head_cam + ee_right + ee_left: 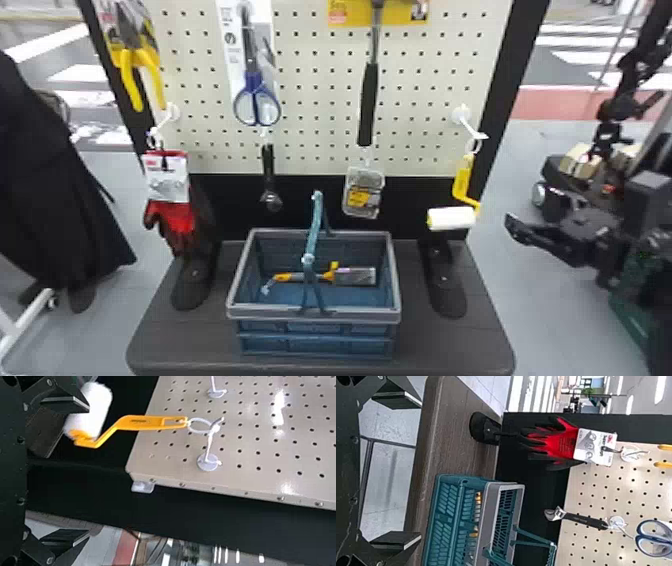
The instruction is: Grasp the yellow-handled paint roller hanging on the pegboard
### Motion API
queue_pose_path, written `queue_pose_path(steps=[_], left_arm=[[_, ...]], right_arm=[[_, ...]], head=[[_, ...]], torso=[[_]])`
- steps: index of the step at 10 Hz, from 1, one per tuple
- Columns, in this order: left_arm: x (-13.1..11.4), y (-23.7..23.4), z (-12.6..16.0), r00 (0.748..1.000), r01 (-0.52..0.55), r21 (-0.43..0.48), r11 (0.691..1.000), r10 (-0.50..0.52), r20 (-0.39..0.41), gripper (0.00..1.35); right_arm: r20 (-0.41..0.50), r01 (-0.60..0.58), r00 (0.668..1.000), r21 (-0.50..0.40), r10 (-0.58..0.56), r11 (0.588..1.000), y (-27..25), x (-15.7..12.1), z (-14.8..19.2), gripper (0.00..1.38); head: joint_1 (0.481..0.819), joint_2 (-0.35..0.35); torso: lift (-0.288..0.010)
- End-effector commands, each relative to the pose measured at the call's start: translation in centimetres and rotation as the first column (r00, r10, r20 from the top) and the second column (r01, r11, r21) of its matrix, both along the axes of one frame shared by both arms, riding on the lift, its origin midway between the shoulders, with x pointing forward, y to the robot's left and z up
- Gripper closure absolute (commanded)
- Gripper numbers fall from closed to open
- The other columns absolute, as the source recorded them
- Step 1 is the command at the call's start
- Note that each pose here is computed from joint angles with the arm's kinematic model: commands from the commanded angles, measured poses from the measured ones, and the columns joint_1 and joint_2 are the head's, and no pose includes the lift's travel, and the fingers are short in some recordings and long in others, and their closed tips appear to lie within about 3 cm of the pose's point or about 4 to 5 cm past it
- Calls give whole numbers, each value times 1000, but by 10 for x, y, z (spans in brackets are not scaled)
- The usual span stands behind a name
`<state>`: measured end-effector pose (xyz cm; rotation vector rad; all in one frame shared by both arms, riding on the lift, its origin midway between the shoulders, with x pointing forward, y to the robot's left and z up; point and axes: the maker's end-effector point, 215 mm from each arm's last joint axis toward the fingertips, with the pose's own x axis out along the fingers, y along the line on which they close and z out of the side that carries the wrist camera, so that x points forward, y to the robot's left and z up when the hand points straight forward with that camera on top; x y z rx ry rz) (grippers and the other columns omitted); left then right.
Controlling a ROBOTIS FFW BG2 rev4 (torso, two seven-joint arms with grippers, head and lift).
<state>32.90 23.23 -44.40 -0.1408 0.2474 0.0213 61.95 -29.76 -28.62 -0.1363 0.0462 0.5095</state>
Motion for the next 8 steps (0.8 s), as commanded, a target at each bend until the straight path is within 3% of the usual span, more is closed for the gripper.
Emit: queue_pose_path(steps=[1, 5, 8], left_arm=[[3, -4, -2, 1000, 5, -5, 1000, -5, 0, 140], [8, -12, -10, 1000, 14, -15, 1000, -14, -5, 140], [12, -19, -15, 1000, 23, -24, 999, -23, -8, 140]], right_arm=[[-39, -72, 996, 59, 74, 996, 15, 16, -2, 186], [-76, -229, 968, 111, 238, 967, 55, 32, 19, 183], [-173, -329, 916, 196, 363, 924, 87, 36, 1, 186]], head=[[549, 0], [549, 0], [549, 0]], torso=[[-100], [-100], [-100]])
